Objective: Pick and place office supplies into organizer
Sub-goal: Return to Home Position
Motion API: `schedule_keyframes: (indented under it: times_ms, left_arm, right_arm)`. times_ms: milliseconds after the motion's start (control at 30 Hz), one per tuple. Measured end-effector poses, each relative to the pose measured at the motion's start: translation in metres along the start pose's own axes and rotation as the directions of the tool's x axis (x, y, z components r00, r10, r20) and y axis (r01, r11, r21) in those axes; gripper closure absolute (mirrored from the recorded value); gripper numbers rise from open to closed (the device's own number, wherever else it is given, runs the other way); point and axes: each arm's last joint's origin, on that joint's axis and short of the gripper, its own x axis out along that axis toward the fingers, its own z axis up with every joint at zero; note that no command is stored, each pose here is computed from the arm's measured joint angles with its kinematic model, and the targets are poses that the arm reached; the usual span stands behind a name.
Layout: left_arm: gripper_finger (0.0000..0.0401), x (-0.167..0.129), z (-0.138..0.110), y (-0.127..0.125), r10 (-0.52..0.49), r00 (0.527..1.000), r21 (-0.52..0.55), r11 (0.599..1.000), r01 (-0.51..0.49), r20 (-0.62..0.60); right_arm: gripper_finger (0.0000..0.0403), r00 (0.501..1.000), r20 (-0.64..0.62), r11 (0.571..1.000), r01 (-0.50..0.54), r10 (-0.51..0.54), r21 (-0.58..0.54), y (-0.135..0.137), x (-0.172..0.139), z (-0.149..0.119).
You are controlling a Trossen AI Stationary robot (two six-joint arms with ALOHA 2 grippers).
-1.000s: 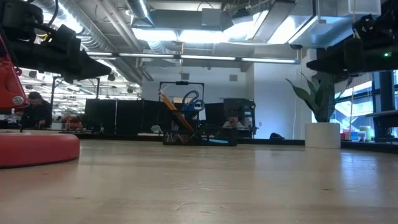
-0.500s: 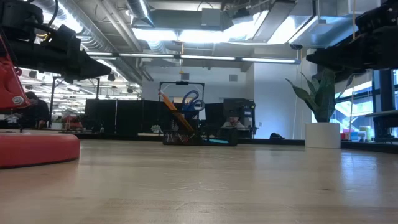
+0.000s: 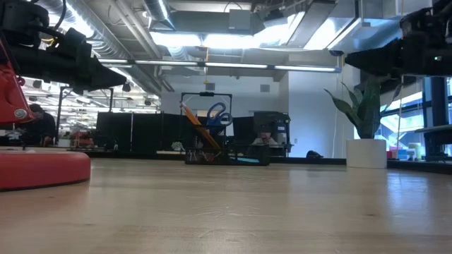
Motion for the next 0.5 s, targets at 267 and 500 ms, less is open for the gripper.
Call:
schedule_keyframes:
  times_ms: [267, 500]
  left_arm:
    - [0.0319, 0.0, 0.0, 0.0, 0.0, 1.0, 0.0, 1.0, 0.0, 0.0]
    - [0.0319, 0.0, 0.0, 0.0, 0.0, 1.0, 0.0, 1.0, 0.0, 0.0]
  right_arm:
    - [0.0166, 0.994, -0.048, 0.991, 0.104, -0.1, 0.082, -0.01, 0.0, -0.005]
    - [0.0166, 0.981, -0.153, 0.989, 0.128, -0.116, 0.069, -0.012, -0.001, -0.015]
